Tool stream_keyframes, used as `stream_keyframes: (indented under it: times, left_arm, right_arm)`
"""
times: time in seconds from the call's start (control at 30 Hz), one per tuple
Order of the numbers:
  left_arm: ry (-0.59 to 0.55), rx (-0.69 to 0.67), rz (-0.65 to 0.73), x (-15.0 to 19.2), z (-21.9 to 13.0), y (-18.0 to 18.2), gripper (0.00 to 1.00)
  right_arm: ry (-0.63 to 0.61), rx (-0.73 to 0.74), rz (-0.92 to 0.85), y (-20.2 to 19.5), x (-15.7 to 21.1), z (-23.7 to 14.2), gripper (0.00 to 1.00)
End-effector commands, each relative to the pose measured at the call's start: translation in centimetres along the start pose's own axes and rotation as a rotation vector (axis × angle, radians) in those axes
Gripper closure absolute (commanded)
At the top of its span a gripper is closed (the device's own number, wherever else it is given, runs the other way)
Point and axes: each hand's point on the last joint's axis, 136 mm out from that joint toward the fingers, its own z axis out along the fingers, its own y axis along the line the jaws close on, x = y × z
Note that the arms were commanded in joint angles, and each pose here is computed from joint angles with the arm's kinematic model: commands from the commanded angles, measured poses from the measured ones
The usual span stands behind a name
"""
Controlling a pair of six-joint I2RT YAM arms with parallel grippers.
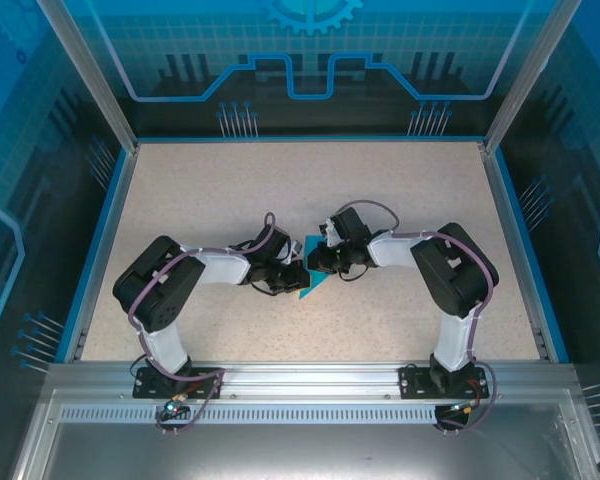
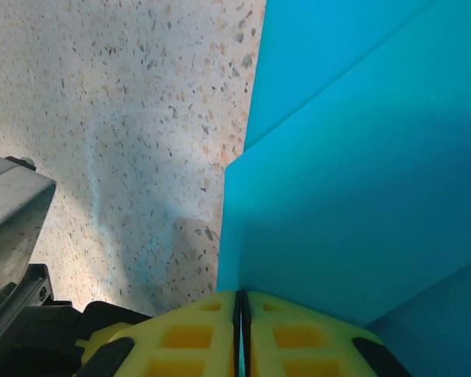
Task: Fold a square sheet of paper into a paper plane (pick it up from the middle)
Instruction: Fourth fold the wing at the center of the table.
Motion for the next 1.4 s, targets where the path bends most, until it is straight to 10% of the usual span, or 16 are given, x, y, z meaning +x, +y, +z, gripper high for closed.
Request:
stream_keyframes:
  times: [0.0,1.37]
  left_arm:
    - [0.037,-0.161,-0.043,2.0,0.4,4.3,0.9]
    - [0.061,-0.191,-0.053,2.8,0.6,5.4,0.91]
  right_arm:
    - [0.01,0.082,0.034,-2.4,0.8,0.9,0.89]
    - [-0.177,0.117,0.143,-8.5,-10.9,-2.7,0.87]
